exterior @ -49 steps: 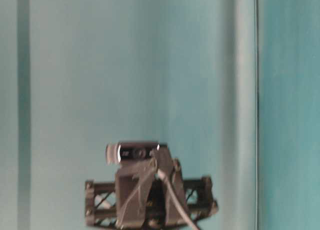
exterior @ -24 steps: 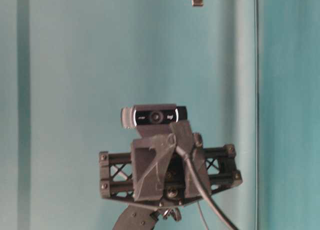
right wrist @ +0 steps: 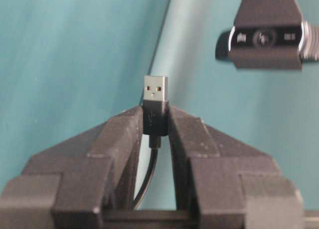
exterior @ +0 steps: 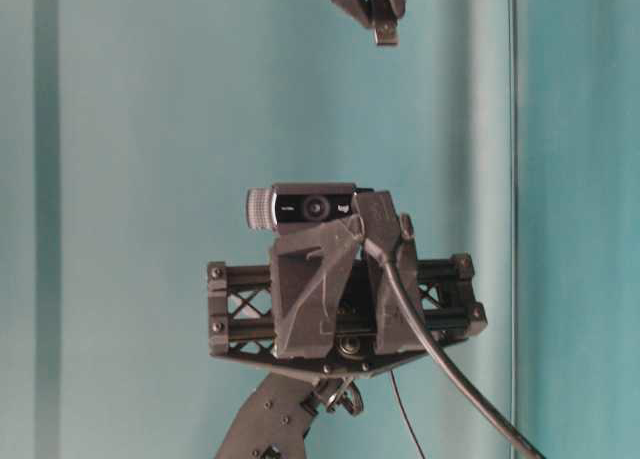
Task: Insert the USB using both arms.
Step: 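Rotate and bring the left socket and right plug toward each other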
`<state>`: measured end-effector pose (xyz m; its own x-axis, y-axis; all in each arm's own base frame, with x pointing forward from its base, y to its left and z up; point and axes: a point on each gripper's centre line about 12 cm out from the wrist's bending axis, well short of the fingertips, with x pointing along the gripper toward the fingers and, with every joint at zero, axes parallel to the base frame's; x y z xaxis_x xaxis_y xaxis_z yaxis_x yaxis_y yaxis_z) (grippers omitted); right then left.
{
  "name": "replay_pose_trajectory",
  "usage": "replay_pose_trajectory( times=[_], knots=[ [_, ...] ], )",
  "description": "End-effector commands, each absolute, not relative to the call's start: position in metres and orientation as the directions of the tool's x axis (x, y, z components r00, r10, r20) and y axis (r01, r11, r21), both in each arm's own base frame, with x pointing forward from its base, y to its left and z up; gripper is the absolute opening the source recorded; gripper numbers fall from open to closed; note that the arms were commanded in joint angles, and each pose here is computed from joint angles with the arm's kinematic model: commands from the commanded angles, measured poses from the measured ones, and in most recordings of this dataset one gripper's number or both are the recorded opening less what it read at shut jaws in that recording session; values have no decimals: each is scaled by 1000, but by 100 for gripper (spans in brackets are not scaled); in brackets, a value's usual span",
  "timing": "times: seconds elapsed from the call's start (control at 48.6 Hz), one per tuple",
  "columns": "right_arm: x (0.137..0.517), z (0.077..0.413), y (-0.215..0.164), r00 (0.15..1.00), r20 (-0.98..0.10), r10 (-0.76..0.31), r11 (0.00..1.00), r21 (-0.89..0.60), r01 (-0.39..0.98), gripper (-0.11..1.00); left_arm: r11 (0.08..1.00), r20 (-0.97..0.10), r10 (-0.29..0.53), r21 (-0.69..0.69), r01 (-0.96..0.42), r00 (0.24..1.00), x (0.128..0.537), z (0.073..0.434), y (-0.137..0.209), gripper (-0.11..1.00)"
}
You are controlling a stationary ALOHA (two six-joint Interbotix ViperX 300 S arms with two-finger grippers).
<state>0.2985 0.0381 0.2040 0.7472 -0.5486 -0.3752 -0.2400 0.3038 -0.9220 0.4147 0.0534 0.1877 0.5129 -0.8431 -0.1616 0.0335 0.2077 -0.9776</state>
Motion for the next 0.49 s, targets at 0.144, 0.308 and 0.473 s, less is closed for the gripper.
replay_pose_trajectory(
  times=[0.144, 0.308, 0.473],
  knots=[
    [315, 215, 44, 763, -359, -537, 301, -927, -225, 20, 202, -146, -850, -978, 56, 507, 425, 197, 49, 26],
    [319, 218, 47, 768, -357, -531, 301, -927, -222, 20, 203, -153, -847, -978, 44, 509, 427, 195, 49, 26],
    [321, 219, 48, 771, -354, -529, 302, -928, -219, 20, 223, -187, -829, -975, 5, 527, 429, 191, 51, 26]
  ],
)
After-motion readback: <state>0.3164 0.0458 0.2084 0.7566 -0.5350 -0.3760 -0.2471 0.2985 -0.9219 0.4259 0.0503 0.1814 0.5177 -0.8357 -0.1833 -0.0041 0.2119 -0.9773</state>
